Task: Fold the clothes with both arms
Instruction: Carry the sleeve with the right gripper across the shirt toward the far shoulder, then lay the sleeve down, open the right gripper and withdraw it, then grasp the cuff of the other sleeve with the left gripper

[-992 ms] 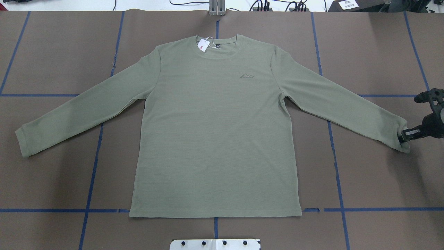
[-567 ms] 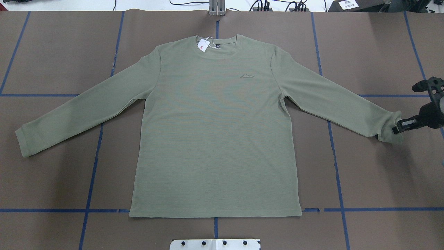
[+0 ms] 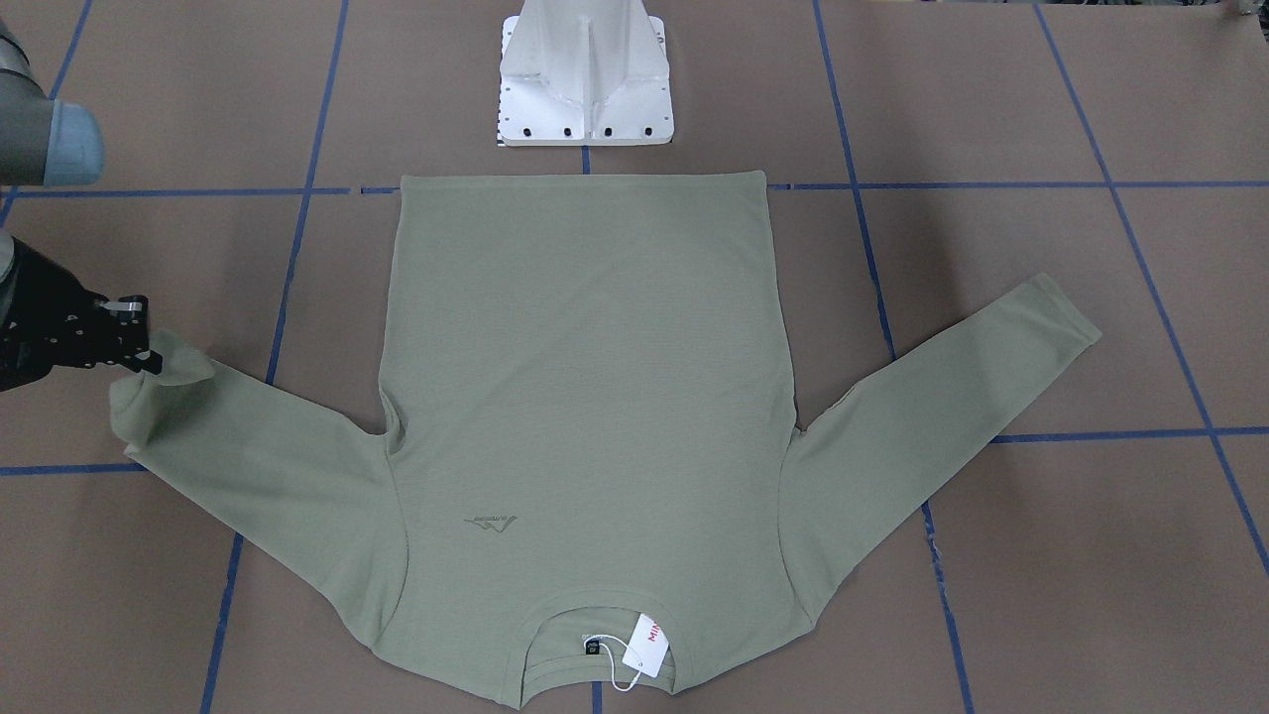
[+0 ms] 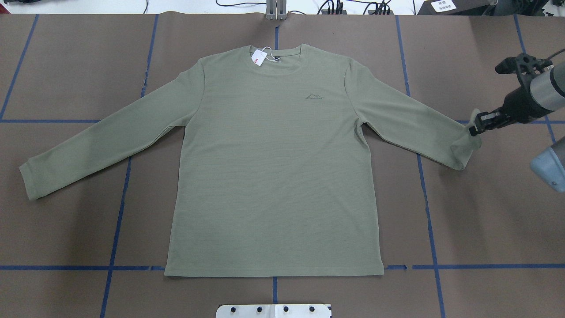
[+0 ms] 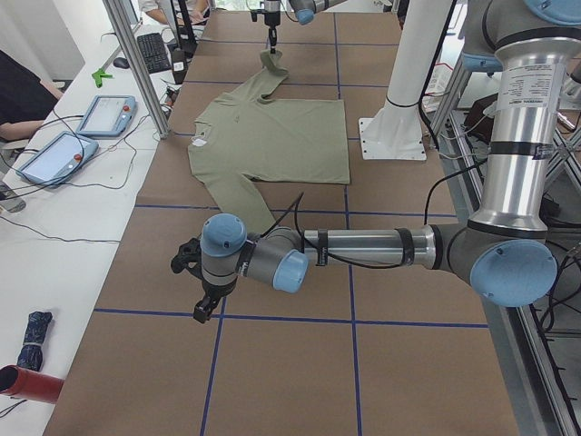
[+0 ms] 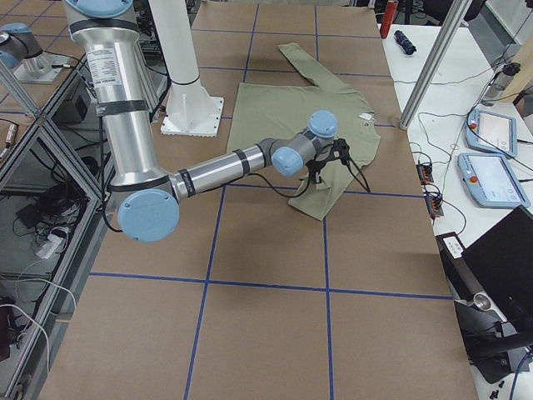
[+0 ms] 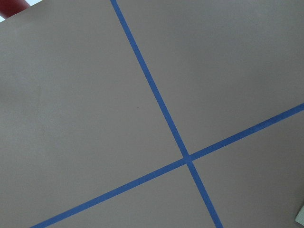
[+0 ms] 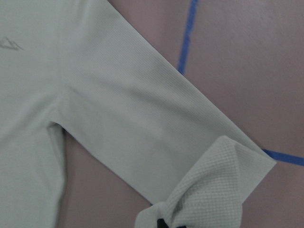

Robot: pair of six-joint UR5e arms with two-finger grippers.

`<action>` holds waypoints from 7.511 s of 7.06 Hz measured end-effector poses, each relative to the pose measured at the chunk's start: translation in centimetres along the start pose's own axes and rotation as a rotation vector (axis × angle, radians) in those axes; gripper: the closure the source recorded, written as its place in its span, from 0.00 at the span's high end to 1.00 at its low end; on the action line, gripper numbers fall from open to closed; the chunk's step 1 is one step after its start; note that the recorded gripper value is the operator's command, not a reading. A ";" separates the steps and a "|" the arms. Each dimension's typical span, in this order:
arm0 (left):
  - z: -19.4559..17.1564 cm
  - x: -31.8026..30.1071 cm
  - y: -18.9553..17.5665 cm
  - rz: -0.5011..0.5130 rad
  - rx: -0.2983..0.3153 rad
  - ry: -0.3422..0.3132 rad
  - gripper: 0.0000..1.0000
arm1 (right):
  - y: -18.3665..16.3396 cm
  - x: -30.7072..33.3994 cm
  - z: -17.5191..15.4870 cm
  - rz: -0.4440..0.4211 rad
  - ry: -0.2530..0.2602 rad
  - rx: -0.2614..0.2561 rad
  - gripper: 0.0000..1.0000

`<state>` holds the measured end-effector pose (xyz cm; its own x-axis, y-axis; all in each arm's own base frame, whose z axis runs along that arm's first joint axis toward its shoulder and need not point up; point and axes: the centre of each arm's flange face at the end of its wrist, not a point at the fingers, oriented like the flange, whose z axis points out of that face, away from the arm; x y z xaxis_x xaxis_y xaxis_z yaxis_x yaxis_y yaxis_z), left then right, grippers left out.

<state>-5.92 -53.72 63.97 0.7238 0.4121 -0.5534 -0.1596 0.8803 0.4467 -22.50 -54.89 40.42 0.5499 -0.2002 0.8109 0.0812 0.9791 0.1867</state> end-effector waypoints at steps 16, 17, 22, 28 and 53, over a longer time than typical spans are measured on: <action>2.4 -1.8 1.6 -0.015 -0.014 0.003 1.00 | -5.0 -52.2 12.0 -0.134 -0.055 0.146 0.00; 2.4 -1.8 1.6 -0.014 -0.014 0.002 1.00 | -5.6 -53.2 13.3 -0.139 -0.054 0.155 0.85; 2.3 -1.8 1.4 -0.014 -0.012 0.001 1.00 | -3.0 -60.0 14.9 -0.172 -0.095 0.190 0.99; 5.2 4.8 2.2 -0.314 0.157 0.049 1.00 | -4.2 -48.9 11.9 0.015 0.135 0.091 1.00; 15.7 27.2 10.1 -0.692 0.096 -0.080 0.70 | 1.5 -8.1 -1.0 0.017 0.225 -0.043 1.00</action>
<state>22.69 -37.28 64.48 0.6856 -0.2575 -0.6809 0.4129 0.9079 0.0725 -26.03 -51.77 33.62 0.7224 -0.1754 0.6688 0.1035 0.9838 0.1462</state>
